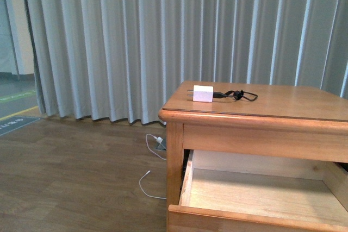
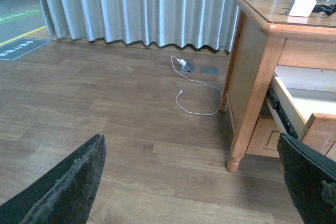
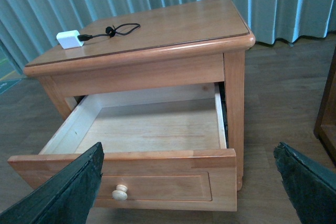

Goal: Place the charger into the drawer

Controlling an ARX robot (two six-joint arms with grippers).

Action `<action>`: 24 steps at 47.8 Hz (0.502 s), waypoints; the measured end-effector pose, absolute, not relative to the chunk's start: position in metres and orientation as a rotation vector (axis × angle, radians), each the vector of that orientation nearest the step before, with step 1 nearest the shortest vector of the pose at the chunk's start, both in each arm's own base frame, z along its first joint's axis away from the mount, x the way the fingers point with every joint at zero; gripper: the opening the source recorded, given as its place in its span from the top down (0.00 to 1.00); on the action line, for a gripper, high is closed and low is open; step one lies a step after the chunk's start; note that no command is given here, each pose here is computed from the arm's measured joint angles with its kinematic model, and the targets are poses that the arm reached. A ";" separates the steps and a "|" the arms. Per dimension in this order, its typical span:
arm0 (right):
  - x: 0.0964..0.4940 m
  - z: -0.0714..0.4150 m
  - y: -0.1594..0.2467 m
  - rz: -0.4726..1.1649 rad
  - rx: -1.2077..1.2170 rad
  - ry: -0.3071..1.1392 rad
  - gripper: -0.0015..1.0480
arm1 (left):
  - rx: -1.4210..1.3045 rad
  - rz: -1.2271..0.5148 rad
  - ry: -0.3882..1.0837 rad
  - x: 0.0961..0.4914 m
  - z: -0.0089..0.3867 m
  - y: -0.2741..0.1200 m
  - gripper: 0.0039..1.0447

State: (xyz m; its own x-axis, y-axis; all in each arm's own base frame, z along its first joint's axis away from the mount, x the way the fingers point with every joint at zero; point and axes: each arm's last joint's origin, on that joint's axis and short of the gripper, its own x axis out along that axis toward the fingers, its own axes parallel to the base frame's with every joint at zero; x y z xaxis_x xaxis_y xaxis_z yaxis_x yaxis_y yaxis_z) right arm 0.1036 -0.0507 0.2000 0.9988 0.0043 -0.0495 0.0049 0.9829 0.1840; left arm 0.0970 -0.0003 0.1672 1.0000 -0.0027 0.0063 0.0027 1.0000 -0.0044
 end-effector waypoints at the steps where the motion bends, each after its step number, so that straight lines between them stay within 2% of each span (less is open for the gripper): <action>1: 0.104 0.200 -0.051 0.000 0.185 0.050 0.08 | -0.004 -0.003 -0.006 0.097 0.167 0.000 0.05; 9: 0.103 0.200 -0.051 0.000 0.183 0.048 0.08 | -0.004 -0.003 -0.006 0.097 0.167 0.000 0.05; 21: 0.097 0.188 -0.032 -0.021 0.025 0.003 0.49 | -0.004 -0.003 -0.006 0.097 0.167 0.000 0.05; 22: 0.098 0.187 -0.030 -0.019 0.017 0.004 0.48 | -0.004 -0.003 -0.006 0.097 0.167 0.000 0.05; 24: 0.098 0.186 -0.028 -0.004 0.014 0.003 0.41 | -0.004 -0.003 -0.006 0.097 0.167 0.000 0.05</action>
